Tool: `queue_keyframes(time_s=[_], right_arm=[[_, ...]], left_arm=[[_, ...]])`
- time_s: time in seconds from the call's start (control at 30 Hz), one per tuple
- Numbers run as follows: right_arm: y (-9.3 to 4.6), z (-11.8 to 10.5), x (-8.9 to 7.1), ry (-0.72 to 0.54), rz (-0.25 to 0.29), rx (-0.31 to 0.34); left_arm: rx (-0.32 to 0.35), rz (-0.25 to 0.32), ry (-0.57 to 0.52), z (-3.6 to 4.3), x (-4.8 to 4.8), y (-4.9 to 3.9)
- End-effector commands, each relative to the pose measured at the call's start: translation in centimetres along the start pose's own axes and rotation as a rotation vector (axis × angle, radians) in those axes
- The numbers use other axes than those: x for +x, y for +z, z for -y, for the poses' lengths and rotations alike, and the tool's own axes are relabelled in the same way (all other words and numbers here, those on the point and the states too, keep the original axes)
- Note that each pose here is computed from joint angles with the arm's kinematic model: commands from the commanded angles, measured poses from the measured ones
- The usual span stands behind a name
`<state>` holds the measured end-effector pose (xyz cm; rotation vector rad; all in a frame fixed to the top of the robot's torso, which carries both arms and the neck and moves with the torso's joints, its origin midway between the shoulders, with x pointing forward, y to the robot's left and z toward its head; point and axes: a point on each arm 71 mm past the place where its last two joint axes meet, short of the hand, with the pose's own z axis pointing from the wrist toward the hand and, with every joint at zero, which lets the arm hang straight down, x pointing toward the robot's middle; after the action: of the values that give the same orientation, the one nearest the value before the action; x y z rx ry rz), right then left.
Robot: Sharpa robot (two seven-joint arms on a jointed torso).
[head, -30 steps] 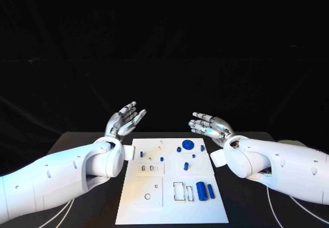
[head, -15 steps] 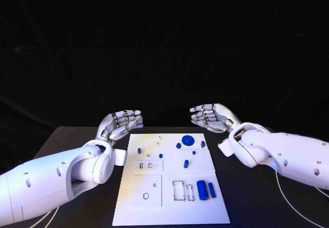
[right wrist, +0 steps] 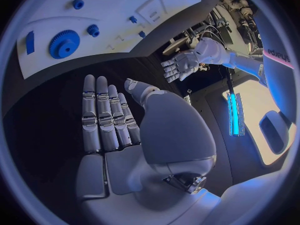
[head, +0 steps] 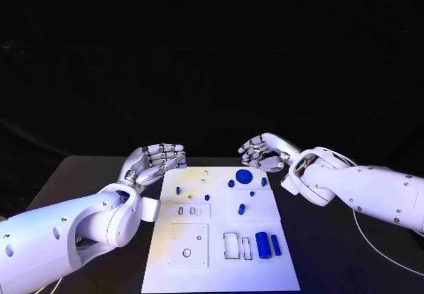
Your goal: Assemble the parts on the task board
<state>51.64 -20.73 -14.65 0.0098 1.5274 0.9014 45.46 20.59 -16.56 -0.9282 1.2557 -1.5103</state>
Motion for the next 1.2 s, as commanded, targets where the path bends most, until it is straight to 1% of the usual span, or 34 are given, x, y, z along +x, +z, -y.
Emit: queue_keyframes(time_s=[0.03, 0.1, 0.2, 0.3, 0.47, 0.63, 0.83, 1.2], right_arm=[[0.2, -0.1, 0.8, -0.223, -0.131, 0.032], [0.4, -0.4, 1.0, -0.287, -0.152, 0.032], [0.6, -0.6, 1.1, -0.360, -0.165, 0.030], [0.8, -0.9, 1.2, -0.414, -0.159, 0.023], [1.1, -1.2, 1.4, -0.464, -0.155, 0.012], [1.5, -1.8, 1.8, -0.499, -0.154, -0.004], [1.8, -2.0, 2.1, -0.524, -0.162, -0.004], [2.2, -2.2, 3.0, -0.539, -0.192, -0.008]], left_arm=[[-0.003, -0.062, -0.023, 0.50, 0.96, -0.26], [-0.003, -0.073, -0.032, 0.77, 1.24, -0.46], [-0.001, -0.083, -0.039, 1.08, 1.48, -0.63], [-0.002, -0.087, -0.046, 1.32, 1.57, -0.71], [-0.004, -0.089, -0.052, 1.49, 1.56, -0.74], [-0.006, -0.091, -0.056, 1.59, 1.57, -0.74], [-0.008, -0.091, -0.059, 1.64, 1.59, -0.73], [-0.011, -0.091, -0.062, 1.87, 1.43, -0.79]])
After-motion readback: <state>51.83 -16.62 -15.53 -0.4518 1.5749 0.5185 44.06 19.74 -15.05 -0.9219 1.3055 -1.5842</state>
